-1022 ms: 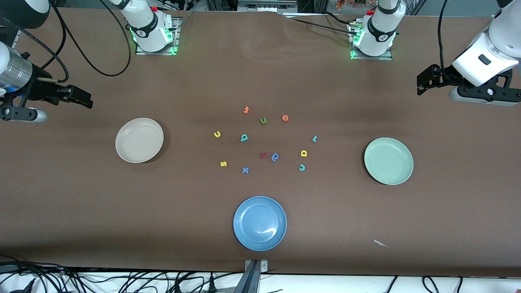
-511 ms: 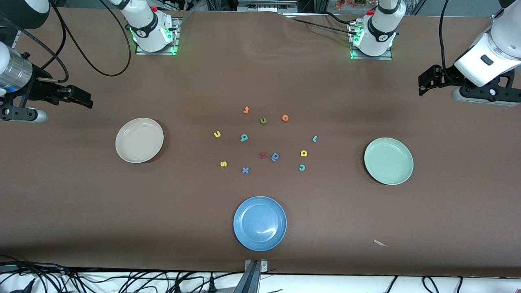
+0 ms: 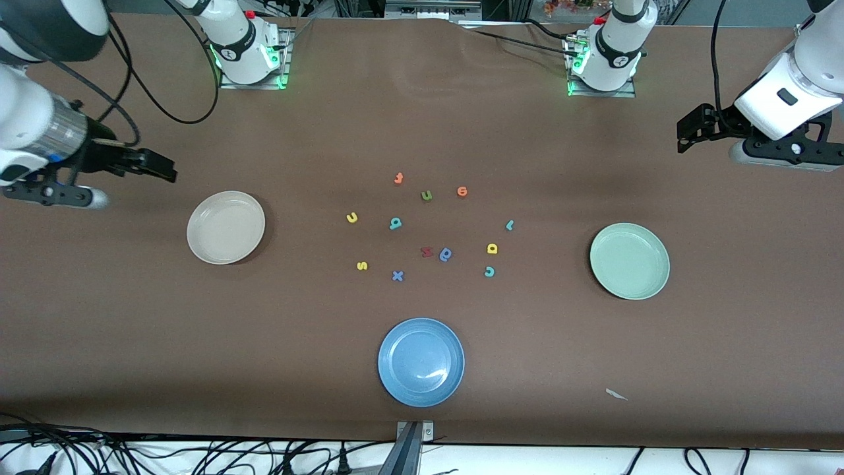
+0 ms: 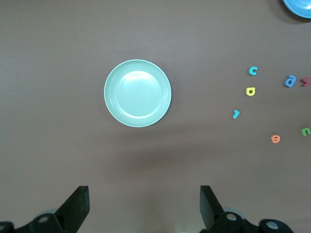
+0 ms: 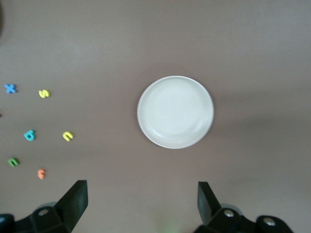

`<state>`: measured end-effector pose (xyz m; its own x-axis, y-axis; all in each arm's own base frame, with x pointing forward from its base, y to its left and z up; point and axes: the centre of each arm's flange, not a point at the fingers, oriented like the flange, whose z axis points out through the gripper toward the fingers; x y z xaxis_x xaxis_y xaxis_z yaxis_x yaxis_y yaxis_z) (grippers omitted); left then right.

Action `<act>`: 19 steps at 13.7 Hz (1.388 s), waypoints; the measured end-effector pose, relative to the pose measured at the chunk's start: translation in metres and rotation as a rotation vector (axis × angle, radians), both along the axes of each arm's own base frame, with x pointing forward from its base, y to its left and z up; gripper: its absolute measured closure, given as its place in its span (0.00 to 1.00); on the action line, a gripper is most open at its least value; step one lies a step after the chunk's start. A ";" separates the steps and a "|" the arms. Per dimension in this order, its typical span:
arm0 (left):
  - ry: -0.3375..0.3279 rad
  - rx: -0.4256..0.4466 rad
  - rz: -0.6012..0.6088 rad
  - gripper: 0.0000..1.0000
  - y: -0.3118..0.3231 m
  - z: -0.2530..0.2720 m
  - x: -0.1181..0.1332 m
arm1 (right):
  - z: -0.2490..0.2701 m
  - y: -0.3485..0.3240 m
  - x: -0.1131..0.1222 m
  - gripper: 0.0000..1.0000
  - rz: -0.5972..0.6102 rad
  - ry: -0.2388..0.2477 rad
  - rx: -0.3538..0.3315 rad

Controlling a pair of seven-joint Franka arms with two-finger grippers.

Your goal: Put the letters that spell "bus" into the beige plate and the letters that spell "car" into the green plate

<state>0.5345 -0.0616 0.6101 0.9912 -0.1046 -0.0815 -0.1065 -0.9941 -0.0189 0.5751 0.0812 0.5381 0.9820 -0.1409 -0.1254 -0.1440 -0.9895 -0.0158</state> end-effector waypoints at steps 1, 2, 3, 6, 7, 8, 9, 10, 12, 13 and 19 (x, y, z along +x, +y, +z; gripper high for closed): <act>-0.001 0.000 0.000 0.00 0.000 0.001 0.000 | -0.013 0.021 0.001 0.00 -0.014 -0.009 -0.003; -0.002 0.000 0.000 0.00 0.000 0.001 0.000 | -0.027 0.043 0.000 0.00 -0.029 -0.022 -0.005; -0.002 0.000 -0.001 0.00 0.000 0.001 0.000 | -0.043 0.065 -0.001 0.00 -0.046 -0.034 -0.006; 0.002 0.000 -0.003 0.00 -0.002 0.000 0.001 | -0.096 0.122 -0.012 0.00 -0.068 -0.034 -0.013; 0.016 0.001 -0.011 0.00 -0.005 -0.006 0.002 | -0.113 0.140 -0.016 0.00 -0.062 -0.026 -0.016; 0.040 0.002 -0.019 0.00 -0.009 -0.017 0.006 | -0.128 0.157 -0.019 0.00 -0.058 -0.022 -0.018; 0.077 -0.001 -0.033 0.00 -0.017 -0.037 0.014 | -0.146 0.178 -0.023 0.00 -0.050 -0.022 -0.018; 0.109 -0.010 -0.049 0.00 -0.028 -0.057 0.022 | -0.161 0.195 -0.027 0.00 -0.045 -0.026 -0.015; 0.145 -0.020 -0.091 0.00 -0.057 -0.098 0.038 | -0.197 0.219 -0.034 0.00 -0.036 -0.047 -0.004; 0.155 -0.021 -0.107 0.00 -0.068 -0.115 0.043 | -0.216 0.226 -0.038 0.00 -0.027 -0.053 0.001; 0.123 -0.034 -0.142 0.00 -0.094 -0.154 0.064 | -0.308 0.249 -0.068 0.00 0.020 -0.071 0.015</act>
<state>0.5985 -0.1554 0.4564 0.9491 -0.2471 -0.1954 -0.2447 -0.9689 0.0365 0.5072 0.3303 0.2302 0.9911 -0.1199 -0.0571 -0.1222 -0.9917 -0.0398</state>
